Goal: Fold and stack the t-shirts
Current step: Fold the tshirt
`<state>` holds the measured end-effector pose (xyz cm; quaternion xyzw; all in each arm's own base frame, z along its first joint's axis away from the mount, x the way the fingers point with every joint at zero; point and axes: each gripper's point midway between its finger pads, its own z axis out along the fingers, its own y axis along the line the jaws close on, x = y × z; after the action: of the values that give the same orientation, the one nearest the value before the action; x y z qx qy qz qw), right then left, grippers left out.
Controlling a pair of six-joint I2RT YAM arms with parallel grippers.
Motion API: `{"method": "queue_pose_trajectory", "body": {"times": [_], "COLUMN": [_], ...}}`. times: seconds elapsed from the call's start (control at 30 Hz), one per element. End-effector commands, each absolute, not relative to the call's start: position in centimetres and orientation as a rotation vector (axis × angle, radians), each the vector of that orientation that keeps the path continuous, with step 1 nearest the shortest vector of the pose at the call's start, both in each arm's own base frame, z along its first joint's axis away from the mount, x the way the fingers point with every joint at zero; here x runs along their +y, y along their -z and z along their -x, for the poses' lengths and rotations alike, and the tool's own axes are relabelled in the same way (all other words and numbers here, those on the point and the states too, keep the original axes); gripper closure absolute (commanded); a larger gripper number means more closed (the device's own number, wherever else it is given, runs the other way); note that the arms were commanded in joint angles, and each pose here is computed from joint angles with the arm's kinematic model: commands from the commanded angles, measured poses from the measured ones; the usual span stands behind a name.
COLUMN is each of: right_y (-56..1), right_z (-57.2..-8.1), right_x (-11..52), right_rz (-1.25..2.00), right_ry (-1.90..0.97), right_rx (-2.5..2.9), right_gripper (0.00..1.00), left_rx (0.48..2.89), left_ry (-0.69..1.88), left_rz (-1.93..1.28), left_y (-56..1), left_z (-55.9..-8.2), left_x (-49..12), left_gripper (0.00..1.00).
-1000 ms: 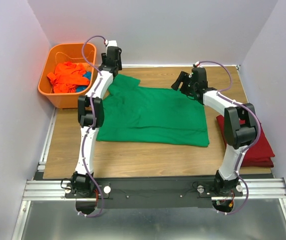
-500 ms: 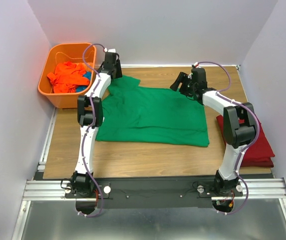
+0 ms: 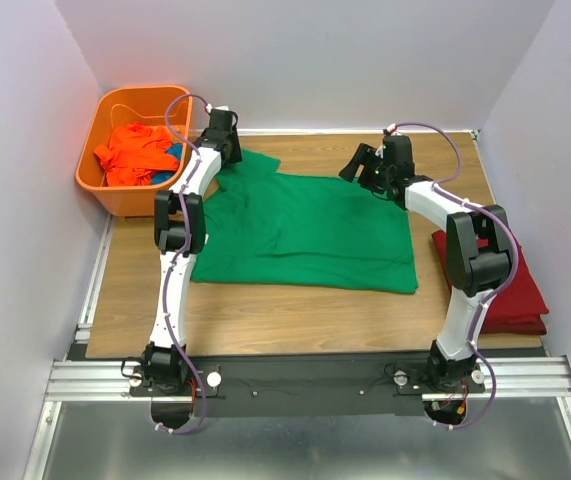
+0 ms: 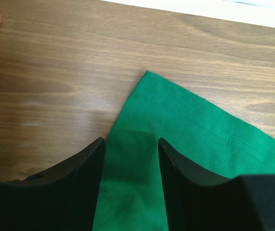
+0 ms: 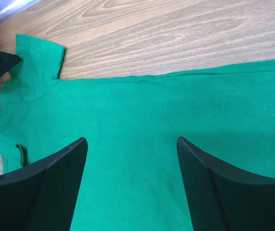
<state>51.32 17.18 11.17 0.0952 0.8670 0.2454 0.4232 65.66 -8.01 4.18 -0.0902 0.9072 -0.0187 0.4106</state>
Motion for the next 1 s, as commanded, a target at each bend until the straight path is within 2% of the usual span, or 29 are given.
{"method": "queue_pose_trajectory", "body": {"times": [0.0, 0.2, 0.4, 0.43, 0.5, 0.53, 0.6, 0.97], "right_y": [-11.1, -11.0, -11.1, -11.1, -11.3, -11.3, -11.3, -9.6], "right_z": [-51.8, -51.8, -51.8, -51.8, -51.9, -51.9, -52.0, -52.4], "right_x": [17.2, 17.2, 16.7, 16.6, 16.2, 16.1, 15.4, 9.5], "right_rz": [-0.231, -0.236, -0.253, -0.255, -0.264, -0.265, -0.283, -0.464], "right_ry": [-0.641, -0.643, -0.640, -0.639, -0.628, -0.624, -0.606, -0.452], "right_rx": [2.160, 2.160, 2.157, 2.158, 2.151, 2.150, 2.147, 2.151], "right_gripper": [0.19, 0.19, 0.19, 0.19, 0.19, 0.19, 0.19, 0.20], "left_rx": [2.303, 2.315, 2.322, 2.321, 2.318, 2.307, 2.287, 2.055], "left_ry": [-0.019, -0.005, 0.022, 0.031, 0.047, 0.062, 0.107, 0.220], "left_rz": [0.272, 0.253, 0.224, 0.216, 0.207, 0.206, 0.195, 0.156], "left_y": [-3.8, -3.4, -3.3, -3.3, -3.5, -3.7, -4.5, -12.5], "left_z": [-65.1, -65.1, -65.1, -65.1, -65.2, -65.4, -65.6, -67.1], "left_x": [-6.5, -6.8, -7.3, -7.6, -7.9, -8.1, -8.7, -10.6], "left_gripper": [0.44, 0.48, 0.65, 0.73, 0.80, 0.91, 0.99, 1.00]}}
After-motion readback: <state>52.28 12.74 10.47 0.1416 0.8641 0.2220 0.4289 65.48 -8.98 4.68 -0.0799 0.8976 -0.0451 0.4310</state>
